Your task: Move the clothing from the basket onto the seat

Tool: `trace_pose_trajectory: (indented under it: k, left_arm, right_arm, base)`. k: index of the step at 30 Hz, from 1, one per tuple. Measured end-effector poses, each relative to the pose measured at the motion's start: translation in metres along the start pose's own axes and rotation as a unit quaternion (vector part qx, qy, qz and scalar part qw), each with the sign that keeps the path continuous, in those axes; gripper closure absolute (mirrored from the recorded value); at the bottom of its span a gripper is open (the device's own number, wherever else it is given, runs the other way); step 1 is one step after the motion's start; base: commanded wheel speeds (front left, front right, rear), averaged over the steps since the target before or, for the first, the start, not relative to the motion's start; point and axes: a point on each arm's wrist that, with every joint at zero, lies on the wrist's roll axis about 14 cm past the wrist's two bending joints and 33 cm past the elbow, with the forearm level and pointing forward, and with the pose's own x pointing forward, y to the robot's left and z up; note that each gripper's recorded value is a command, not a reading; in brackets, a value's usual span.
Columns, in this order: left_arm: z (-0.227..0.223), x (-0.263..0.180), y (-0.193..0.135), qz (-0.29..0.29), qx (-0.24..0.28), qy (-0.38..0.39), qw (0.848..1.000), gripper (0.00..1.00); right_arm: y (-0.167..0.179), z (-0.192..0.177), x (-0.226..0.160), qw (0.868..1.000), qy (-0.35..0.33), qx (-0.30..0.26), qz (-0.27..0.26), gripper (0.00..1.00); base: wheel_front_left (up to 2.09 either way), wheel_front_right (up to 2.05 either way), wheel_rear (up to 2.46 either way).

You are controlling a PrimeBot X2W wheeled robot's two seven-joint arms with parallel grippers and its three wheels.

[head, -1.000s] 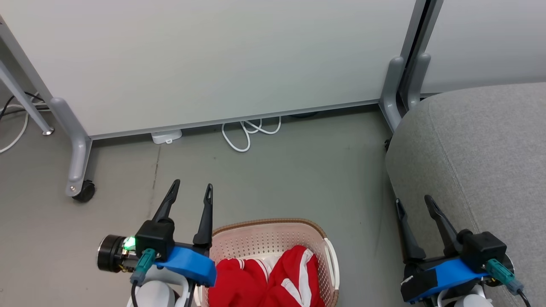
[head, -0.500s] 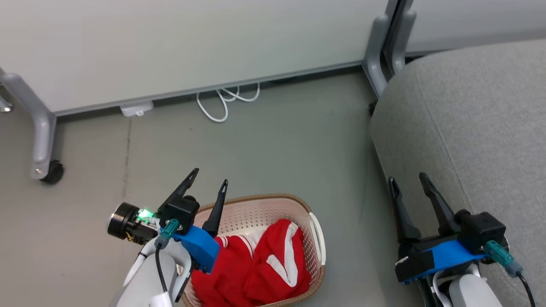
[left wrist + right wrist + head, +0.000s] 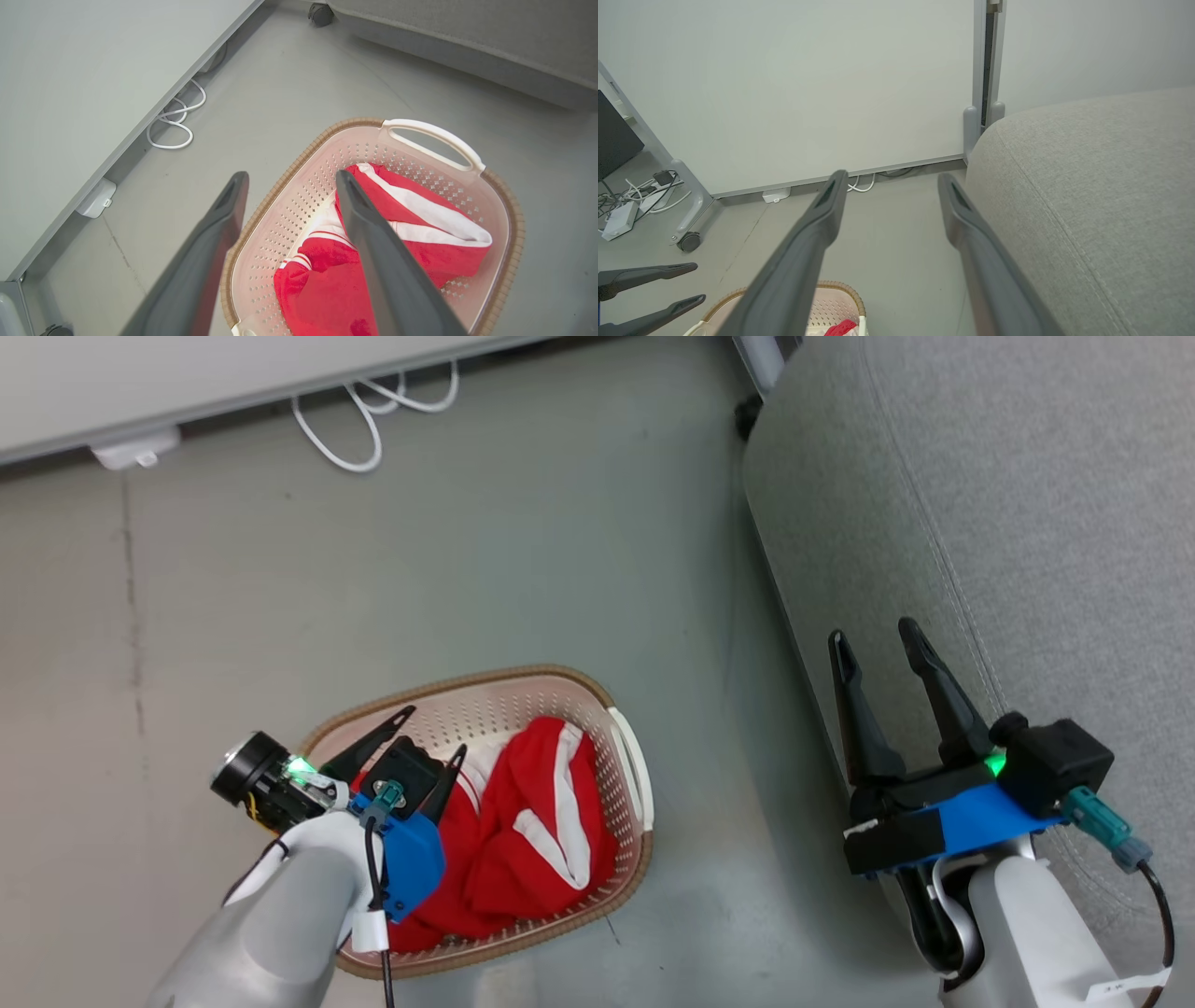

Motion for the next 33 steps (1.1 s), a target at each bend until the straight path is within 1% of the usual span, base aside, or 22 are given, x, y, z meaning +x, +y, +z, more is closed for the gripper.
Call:
trace_pose_trajectory:
  k: [6, 9, 15, 17, 25, 27, 33]
  left_arm:
    - [-0.045, 0.022, -0.011, -0.056, 0.043, 0.075, 0.995, 0.0]
    - [-0.07, 0.03, -0.013, -0.079, 0.065, 0.12, 0.987, 0.0]
    - [-0.105, 0.043, -0.027, -0.128, 0.104, 0.173, 0.971, 0.0]
    - [-0.117, 0.046, -0.029, -0.14, 0.114, 0.193, 0.964, 0.0]
    - [-0.171, 0.035, -0.049, -0.194, 0.157, 0.294, 0.923, 0.0]
    - [-0.181, 0.031, -0.049, -0.201, 0.167, 0.316, 0.912, 0.0]
    - [-0.204, 0.029, -0.04, -0.205, 0.177, 0.361, 0.892, 0.0]
  right_arm:
    - [-0.013, -0.014, 0.011, 1.0, 0.015, -0.001, -0.013, 0.0]
    - [-0.019, -0.022, 0.016, 1.0, 0.023, -0.002, -0.019, 0.0]
    - [-0.029, -0.037, 0.025, 0.999, 0.039, -0.007, -0.028, 0.0]
    - [-0.032, -0.041, 0.028, 0.999, 0.042, -0.008, -0.03, 0.0]
    - [-0.042, -0.058, 0.033, 0.997, 0.06, -0.013, -0.04, 0.0]
    - [-0.043, -0.061, 0.036, 0.997, 0.061, -0.014, -0.039, 0.0]
    - [-0.043, -0.073, 0.043, 0.997, 0.07, -0.012, -0.036, 0.0]
  base:
    - [0.0, 0.0, 0.0]
    - [0.0, 0.0, 0.0]
    - [0.0, 0.0, 0.0]
    - [0.0, 0.0, 0.0]
    - [0.0, 0.0, 0.0]
    - [0.0, 0.0, 0.0]
    - [0.0, 0.0, 0.0]
